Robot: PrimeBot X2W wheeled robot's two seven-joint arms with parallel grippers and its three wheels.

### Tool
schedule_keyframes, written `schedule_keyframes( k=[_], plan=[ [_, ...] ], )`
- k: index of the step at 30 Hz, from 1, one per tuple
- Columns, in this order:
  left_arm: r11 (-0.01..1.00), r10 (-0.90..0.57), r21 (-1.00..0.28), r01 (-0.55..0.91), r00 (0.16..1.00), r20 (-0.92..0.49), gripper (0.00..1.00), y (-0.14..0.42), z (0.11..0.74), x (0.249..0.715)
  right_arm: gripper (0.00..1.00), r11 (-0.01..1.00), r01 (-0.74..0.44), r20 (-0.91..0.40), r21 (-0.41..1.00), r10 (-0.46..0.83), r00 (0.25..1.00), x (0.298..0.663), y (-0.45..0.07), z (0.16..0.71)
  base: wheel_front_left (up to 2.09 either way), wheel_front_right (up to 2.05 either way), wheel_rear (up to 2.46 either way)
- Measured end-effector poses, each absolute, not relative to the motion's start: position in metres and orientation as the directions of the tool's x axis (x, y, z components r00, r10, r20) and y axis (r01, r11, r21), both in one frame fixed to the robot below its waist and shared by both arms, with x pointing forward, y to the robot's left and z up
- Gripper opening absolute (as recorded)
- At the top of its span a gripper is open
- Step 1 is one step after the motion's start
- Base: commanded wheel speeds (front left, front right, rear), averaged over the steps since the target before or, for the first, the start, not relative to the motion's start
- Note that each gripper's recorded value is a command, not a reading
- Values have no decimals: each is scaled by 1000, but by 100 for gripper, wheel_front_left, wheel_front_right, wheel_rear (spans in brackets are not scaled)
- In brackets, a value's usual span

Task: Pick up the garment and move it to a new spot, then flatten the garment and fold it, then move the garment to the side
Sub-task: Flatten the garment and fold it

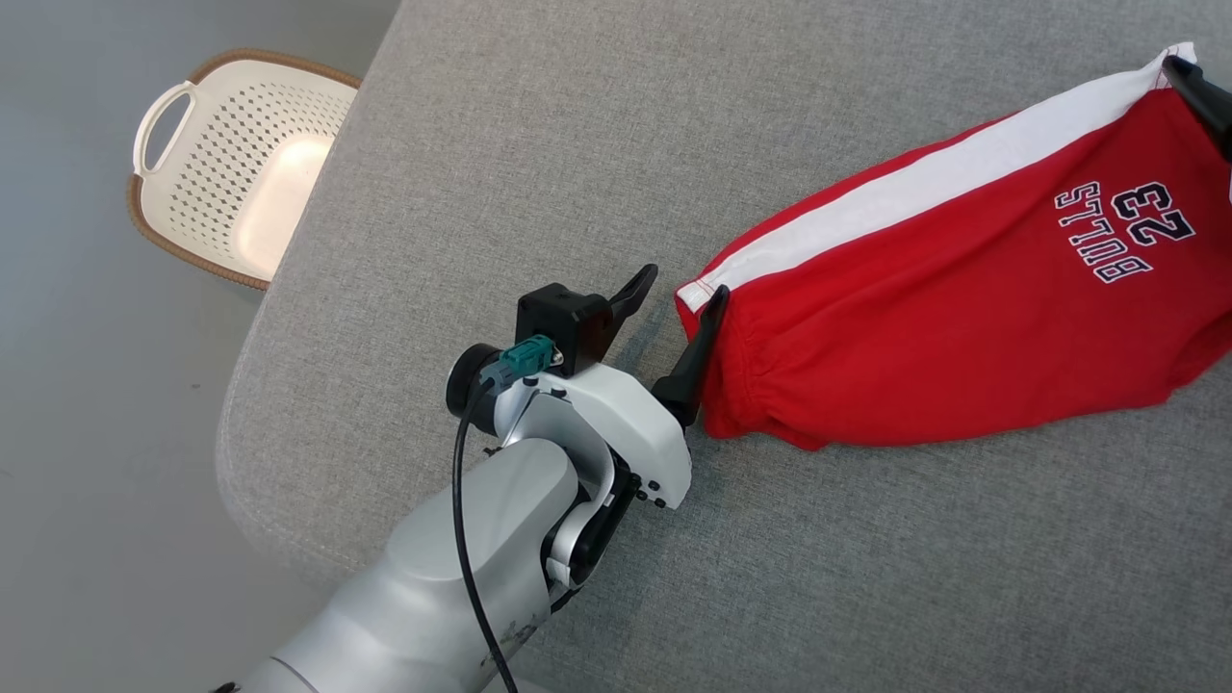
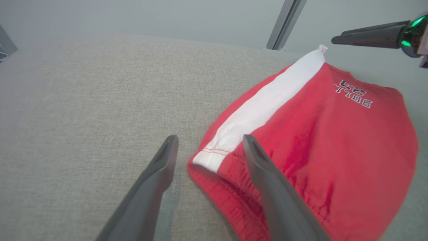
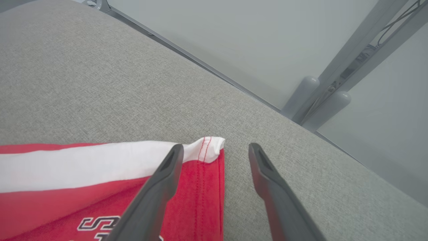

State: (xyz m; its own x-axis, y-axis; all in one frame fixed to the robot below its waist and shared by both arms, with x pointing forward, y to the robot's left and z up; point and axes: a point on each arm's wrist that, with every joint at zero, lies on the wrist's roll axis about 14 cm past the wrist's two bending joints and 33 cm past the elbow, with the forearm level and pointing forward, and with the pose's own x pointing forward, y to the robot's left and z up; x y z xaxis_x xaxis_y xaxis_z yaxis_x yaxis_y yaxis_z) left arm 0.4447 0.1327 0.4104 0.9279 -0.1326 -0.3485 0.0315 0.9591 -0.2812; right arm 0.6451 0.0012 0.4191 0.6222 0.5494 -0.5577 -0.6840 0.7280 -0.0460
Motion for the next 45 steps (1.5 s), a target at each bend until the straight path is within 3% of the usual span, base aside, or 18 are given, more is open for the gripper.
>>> schedule_keyframes(
  k=[12, 21, 29, 32, 35, 40, 45],
  plan=[
    [976, -38, -217, -17, 968, -250, 100, 153, 445, 445, 100, 758, -650, -388, -53, 584, 713, 637, -11, 474, 0, 0, 0],
    [988, 54, -142, -64, 996, -74, 100, 176, 492, 429, 100, 784, -619, -127, -43, 610, 782, 604, -34, 530, 0, 0, 0],
    [981, 108, -160, -106, 994, 1, 100, 185, 505, 403, 100, 815, -580, -39, 3, 579, 814, 556, -67, 536, 0, 0, 0],
    [982, 108, -158, -102, 994, 30, 100, 183, 509, 394, 100, 848, -529, 66, 35, 526, 848, 542, -87, 560, 0, 0, 0],
    [983, 104, -155, -95, 993, 48, 100, 180, 509, 384, 100, 883, -460, 120, 91, 449, 885, 500, -106, 549, 0, 0, 0],
    [990, 45, -138, -36, 997, 59, 100, 163, 507, 378, 100, 919, -359, 84, 162, 350, 933, 446, -124, 515, 0, 0, 0],
    [992, 9, -123, 2, 996, 91, 100, 155, 514, 376, 100, 938, -281, 44, 202, 278, 960, 422, -137, 495, 0, 0, 0]
  ],
)
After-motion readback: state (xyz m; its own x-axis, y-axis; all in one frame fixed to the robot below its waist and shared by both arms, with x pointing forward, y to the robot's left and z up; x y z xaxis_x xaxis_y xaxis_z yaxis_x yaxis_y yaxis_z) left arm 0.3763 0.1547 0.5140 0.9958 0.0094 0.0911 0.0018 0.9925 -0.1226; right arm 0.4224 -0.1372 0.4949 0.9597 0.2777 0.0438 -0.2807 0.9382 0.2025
